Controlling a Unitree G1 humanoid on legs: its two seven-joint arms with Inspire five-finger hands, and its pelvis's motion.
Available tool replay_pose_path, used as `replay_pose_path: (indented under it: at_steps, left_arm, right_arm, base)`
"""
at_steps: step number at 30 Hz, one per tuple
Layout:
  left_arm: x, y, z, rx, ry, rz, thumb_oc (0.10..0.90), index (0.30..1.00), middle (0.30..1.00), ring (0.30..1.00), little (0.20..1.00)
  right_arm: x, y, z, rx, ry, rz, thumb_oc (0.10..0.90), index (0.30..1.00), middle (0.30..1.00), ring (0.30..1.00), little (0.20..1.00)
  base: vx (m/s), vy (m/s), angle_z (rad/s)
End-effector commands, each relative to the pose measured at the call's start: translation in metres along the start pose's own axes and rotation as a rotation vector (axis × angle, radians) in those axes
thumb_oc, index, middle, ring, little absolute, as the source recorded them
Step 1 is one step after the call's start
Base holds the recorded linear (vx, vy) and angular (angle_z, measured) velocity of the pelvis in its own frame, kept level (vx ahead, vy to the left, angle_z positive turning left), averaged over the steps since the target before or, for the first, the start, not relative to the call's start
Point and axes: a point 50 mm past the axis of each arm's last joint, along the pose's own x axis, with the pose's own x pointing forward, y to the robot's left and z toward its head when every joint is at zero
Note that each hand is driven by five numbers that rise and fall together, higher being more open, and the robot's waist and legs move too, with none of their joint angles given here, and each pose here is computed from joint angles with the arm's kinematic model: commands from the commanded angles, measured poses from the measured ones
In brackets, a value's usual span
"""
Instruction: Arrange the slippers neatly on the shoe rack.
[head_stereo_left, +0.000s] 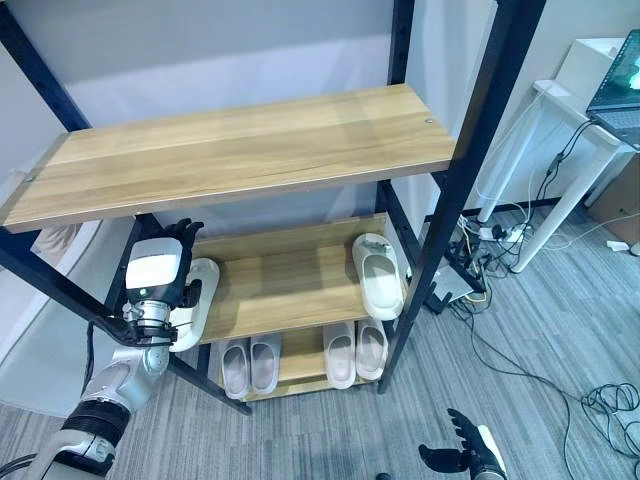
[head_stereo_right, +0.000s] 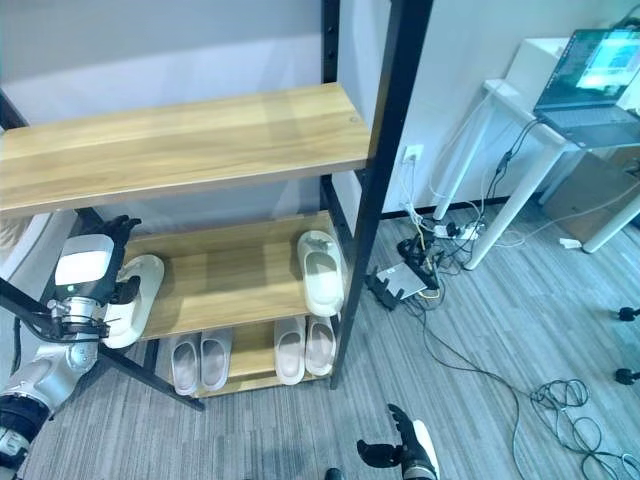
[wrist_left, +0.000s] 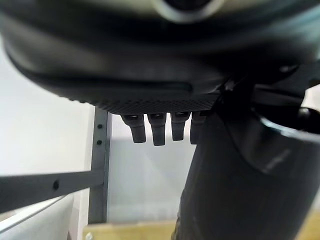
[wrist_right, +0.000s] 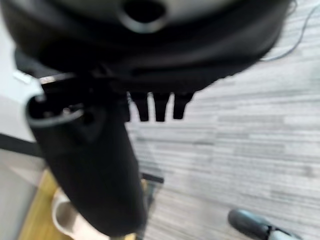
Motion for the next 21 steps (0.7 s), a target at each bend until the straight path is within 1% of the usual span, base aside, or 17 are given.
replay_pose_path:
  at_steps: [1, 3, 10, 15, 18, 21]
  left_arm:
    - [0.042, 0.056, -0.014, 0.251, -0.027, 0.201, 0.800, 0.900, 0.900, 0.900, 0.900]
    - [0.042, 0.050, -0.011, 0.284, -0.054, 0.169, 0.800, 0.900, 0.900, 0.900, 0.900]
    - [0.044, 0.038, 0.000, 0.286, -0.084, 0.120, 0.800, 0.900, 0.900, 0.900, 0.900]
    - [0.050, 0.039, 0.004, 0.303, -0.085, 0.139, 0.800, 0.900, 0.900, 0.900, 0.900]
    - [0.057, 0.045, 0.004, 0.329, -0.070, 0.161, 0.800, 0.900, 0.900, 0.900, 0.900]
    - [0.056, 0.047, 0.001, 0.340, -0.057, 0.167, 0.800, 0.900, 0.900, 0.900, 0.900]
  right_arm:
    - [-0.002, -0.002, 0.015, 0.039, -0.115, -0.028, 0.800, 0.900, 0.900, 0.900, 0.900]
    - [-0.001, -0.002, 0.016, 0.037, -0.118, -0.027, 0.800, 0.900, 0.900, 0.900, 0.900]
    - [0.000, -0.004, 0.021, 0.022, -0.145, -0.028, 0.800, 0.900, 0.900, 0.900, 0.900]
    - [0.000, -0.005, 0.021, 0.015, -0.150, -0.037, 0.800, 0.900, 0.900, 0.900, 0.900]
    - [0.001, -0.004, 0.022, 0.015, -0.147, -0.040, 0.800, 0.900, 0.900, 0.900, 0.900]
    - [0.001, -0.004, 0.020, 0.012, -0.141, -0.039, 0.800, 0.900, 0.900, 0.900, 0.900]
  base:
    - [0.06, -0.012, -0.01]
    - [0.04, -0.005, 0.00]
    - [0.01, -0.001, 0.00]
    - [0.01, -0.001, 0.00]
    - [0.00, 0.000, 0.00]
    - [0.00, 0.000, 0.00]
